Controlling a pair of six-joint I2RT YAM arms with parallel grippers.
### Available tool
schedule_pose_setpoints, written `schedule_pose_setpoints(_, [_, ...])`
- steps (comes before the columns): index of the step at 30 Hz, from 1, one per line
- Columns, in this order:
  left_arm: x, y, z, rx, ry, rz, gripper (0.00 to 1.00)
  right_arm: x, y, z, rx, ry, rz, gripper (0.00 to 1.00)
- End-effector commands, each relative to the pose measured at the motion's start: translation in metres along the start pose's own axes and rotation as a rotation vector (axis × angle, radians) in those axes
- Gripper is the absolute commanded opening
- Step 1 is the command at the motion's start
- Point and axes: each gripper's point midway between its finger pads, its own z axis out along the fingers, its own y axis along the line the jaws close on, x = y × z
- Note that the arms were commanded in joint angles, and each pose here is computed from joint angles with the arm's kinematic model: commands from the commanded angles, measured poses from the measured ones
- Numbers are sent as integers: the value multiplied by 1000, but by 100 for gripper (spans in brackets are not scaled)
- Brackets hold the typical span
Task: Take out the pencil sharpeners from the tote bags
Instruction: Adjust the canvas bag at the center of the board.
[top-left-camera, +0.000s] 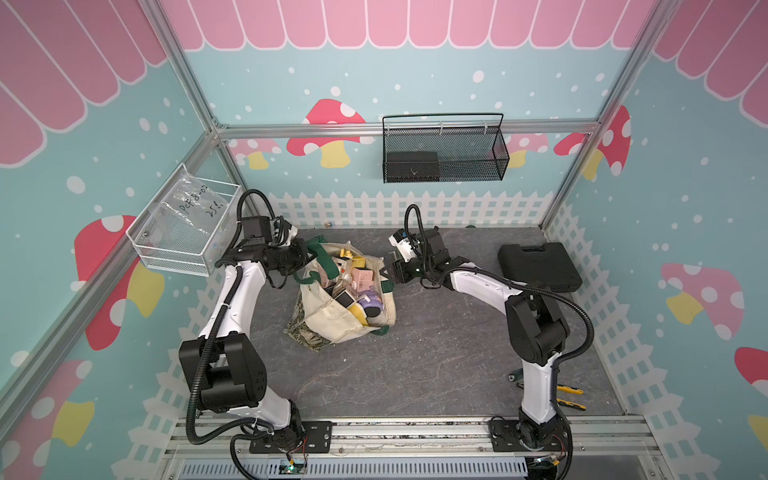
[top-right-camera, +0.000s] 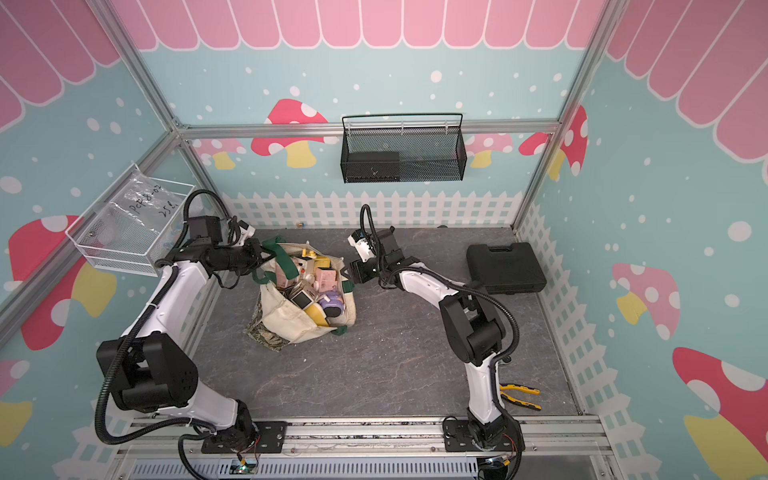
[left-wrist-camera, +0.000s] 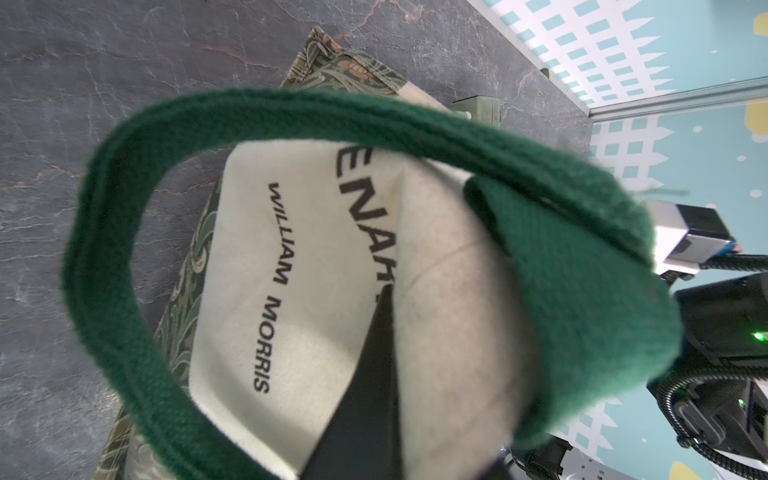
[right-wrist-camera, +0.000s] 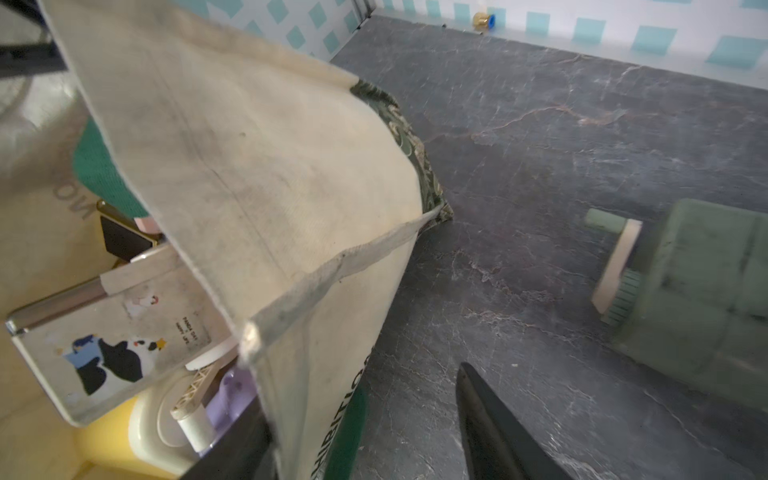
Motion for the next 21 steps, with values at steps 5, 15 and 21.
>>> schedule_pose_setpoints(5, [10,-6,3,28,37,7,0,15,21,1,-103,58,-25,0])
schedule_pose_setpoints(15, [-25,-26,4,44,10,10,0,56,94,-38,-253,37,-57,0])
schedule_pose_setpoints(21, [-38,-42,7,43,17,87,0,84,141,-56,-318,60,-118,0])
